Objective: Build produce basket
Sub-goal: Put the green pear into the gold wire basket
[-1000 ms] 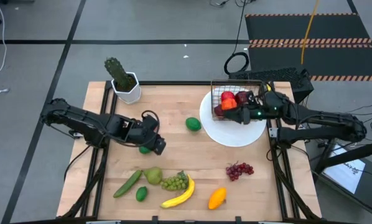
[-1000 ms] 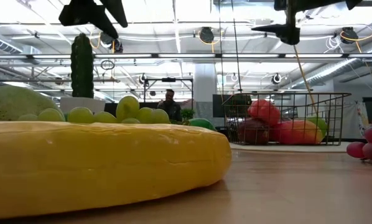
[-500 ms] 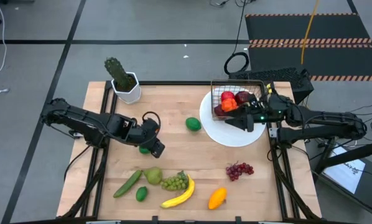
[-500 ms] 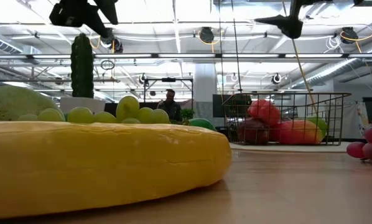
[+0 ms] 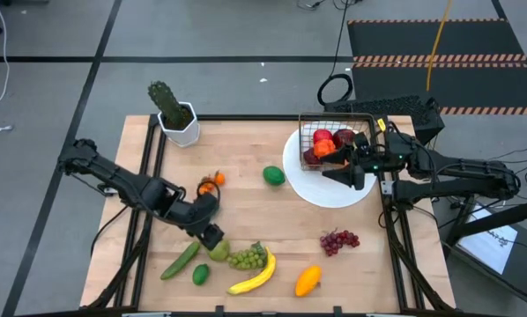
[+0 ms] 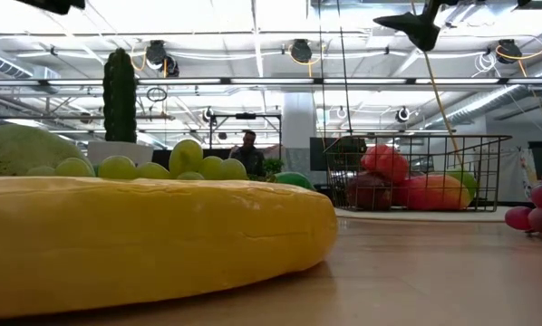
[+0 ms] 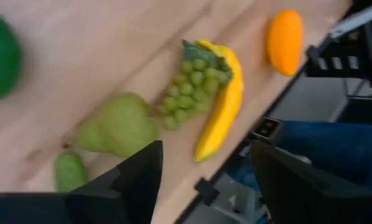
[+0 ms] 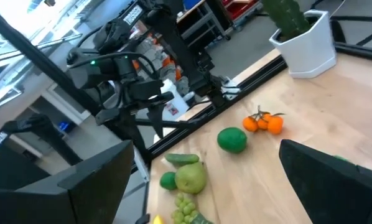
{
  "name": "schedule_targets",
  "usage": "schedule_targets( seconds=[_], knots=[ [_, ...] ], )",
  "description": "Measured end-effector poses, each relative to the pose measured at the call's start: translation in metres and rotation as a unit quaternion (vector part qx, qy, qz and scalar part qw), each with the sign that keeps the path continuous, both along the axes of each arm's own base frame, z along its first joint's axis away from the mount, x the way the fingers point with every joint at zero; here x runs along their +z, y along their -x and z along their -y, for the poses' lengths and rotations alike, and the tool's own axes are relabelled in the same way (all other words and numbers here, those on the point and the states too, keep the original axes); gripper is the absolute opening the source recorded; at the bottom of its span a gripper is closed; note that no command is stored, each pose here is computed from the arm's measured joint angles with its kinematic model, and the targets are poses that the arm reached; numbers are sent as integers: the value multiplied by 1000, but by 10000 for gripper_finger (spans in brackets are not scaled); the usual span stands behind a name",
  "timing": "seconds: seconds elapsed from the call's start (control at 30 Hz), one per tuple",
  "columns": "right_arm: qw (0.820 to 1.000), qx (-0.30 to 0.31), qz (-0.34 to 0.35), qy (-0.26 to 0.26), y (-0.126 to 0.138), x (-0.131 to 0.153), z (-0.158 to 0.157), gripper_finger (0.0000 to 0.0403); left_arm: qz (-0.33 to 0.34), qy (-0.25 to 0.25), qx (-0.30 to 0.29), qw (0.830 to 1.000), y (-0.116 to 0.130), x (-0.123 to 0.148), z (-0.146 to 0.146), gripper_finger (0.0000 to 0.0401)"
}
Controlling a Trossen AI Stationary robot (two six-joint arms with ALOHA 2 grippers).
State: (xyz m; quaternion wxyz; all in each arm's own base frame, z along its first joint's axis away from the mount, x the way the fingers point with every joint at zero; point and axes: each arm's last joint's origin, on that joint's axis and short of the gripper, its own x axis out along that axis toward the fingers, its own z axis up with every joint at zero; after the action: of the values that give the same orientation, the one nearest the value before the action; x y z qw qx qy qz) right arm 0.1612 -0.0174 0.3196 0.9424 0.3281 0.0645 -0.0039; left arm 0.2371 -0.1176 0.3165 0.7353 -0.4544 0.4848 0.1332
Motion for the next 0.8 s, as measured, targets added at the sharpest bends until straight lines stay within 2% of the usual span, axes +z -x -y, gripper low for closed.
schedule_targets(
  seconds=[0.13, 0.33, 0.5, 0.67, 0.8],
  knots=[
    [999, 40, 0, -8, 0, 0, -2, 394, 23, 2, -13, 1000, -3, -3, 17, 246],
    [995, 95, -2, -34, 1, 0, -6, 394, 34, -17, -69, 997, -11, -19, 47, 232],
    [993, 115, 1, -4, 1, 0, -7, 394, 16, -56, -97, 994, -21, -39, 55, 226],
    [993, 116, 3, 4, 1, 0, -7, 394, 21, -104, -176, 979, -28, -53, 61, 228],
    [993, 116, -2, 2, 1, -1, -7, 394, -12, -138, -222, 965, -26, -63, 60, 255]
  ],
)
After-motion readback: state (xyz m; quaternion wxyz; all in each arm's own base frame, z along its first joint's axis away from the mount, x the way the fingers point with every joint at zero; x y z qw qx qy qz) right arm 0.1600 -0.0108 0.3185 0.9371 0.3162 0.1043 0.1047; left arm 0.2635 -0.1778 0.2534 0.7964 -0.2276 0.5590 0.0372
